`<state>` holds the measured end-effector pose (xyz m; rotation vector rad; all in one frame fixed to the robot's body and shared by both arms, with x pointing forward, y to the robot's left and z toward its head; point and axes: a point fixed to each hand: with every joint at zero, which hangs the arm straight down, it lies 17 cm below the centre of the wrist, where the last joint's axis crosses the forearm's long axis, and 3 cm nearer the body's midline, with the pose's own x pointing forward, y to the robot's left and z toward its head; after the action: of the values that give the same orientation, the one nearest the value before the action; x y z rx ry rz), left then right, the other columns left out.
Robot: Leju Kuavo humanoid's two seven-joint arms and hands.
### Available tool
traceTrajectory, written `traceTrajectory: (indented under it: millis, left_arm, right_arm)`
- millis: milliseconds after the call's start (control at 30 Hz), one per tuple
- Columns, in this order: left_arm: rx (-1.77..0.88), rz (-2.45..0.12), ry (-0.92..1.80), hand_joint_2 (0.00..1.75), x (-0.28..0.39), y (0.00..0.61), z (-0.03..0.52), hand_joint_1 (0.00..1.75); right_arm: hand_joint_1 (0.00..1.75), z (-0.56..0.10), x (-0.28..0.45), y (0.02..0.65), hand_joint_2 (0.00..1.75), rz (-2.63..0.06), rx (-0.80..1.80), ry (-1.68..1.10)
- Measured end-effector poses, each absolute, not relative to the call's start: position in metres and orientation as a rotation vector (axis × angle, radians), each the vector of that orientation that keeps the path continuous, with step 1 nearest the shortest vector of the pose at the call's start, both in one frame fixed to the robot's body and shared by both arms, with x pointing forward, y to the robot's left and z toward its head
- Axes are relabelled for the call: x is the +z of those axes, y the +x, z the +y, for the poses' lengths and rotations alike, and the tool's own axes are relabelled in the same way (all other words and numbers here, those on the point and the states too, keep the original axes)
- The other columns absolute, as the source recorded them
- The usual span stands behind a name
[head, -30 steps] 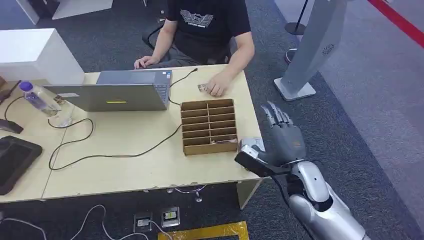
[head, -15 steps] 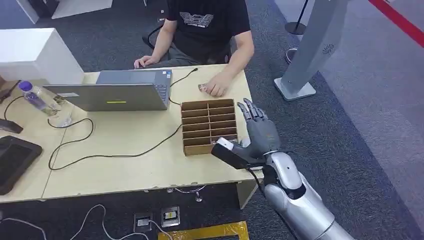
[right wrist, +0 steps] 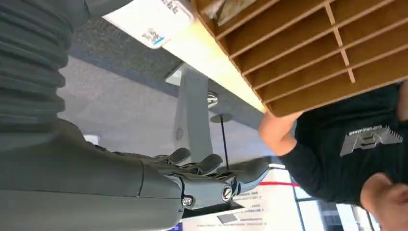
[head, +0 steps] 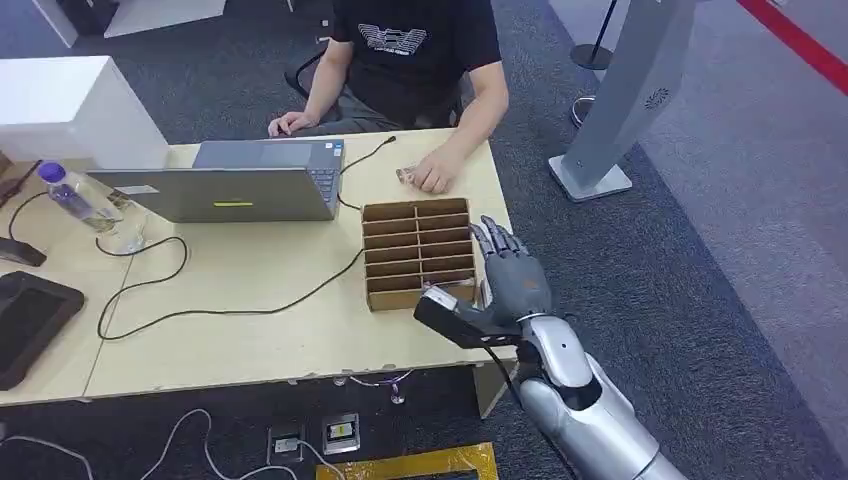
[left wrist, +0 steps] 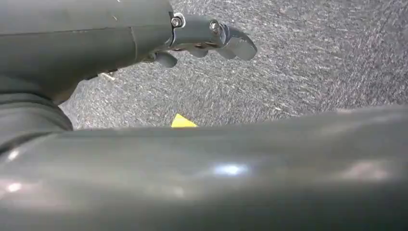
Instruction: Pass the card to the sensor for recognition and then transmit it.
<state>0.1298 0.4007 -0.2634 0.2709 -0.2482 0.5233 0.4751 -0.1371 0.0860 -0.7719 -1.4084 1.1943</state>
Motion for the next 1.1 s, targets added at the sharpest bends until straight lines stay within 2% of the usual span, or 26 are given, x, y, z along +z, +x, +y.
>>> traceTrajectory:
  millis: [400,1100]
  left_arm:
    - [0.501,-0.287,0.268,0.00,-0.261,0.136,0.404,0.00]
    - [0.488,-0.295,0.303,0.00,-0.257,0.136,0.426,0.00]
  right_arm:
    - [0.00,-0.123,0.095,0.478,1.75,-1.539,1.190,-0.788]
    - [0.00,-0.106,0.082,0.479,1.75,-1.530,1.263,-0.835]
